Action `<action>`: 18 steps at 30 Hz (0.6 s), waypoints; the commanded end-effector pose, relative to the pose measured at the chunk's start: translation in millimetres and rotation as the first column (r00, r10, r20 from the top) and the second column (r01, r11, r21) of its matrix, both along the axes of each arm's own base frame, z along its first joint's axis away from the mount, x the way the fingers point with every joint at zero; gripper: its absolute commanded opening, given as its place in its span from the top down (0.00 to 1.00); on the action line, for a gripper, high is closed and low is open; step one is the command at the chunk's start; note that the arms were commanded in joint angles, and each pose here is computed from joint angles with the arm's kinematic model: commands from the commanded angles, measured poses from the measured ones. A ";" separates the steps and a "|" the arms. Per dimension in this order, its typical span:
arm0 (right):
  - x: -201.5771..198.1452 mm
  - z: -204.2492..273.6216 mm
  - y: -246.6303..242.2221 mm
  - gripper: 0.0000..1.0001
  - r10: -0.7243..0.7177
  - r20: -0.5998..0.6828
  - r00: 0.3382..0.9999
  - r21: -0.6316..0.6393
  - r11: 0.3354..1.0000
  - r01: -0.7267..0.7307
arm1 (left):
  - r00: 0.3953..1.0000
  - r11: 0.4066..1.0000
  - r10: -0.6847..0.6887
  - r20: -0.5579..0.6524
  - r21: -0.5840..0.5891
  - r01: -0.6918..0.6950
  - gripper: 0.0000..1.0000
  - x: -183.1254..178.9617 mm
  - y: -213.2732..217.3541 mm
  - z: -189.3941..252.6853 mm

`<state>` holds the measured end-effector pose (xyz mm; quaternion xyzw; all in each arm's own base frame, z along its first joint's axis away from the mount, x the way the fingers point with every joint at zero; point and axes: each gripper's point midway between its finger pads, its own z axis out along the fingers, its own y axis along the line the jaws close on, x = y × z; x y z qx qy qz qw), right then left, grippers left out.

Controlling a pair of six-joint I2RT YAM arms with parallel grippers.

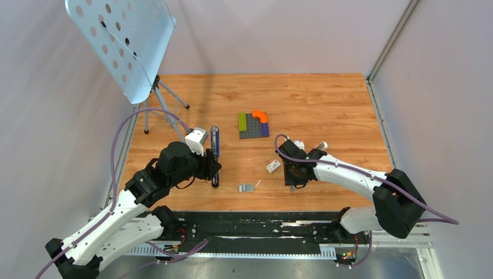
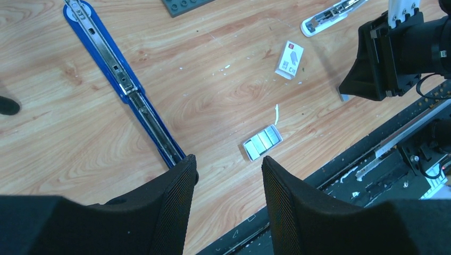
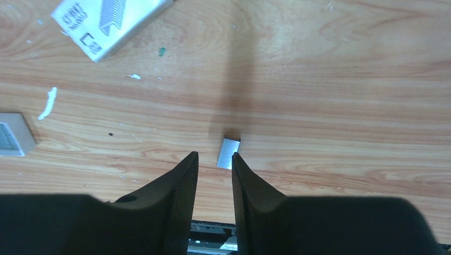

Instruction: Load the staples into the stapler

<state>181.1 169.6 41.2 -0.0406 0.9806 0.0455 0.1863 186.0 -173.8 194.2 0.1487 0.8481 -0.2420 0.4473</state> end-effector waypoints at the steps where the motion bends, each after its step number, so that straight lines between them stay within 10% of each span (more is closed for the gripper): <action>1: -6.7 -9.0 -16.5 0.67 -0.043 -0.052 0.998 -0.077 0.996 0.039 | 0.999 1.000 -0.007 0.041 0.004 0.007 0.48 -2.3 6.5 15.1; 18: -10.8 -22.6 -21.7 0.68 -0.052 -0.064 0.997 -0.095 0.994 0.046 | 0.998 1.000 -0.003 0.070 0.019 0.002 0.47 -4.9 14.3 15.6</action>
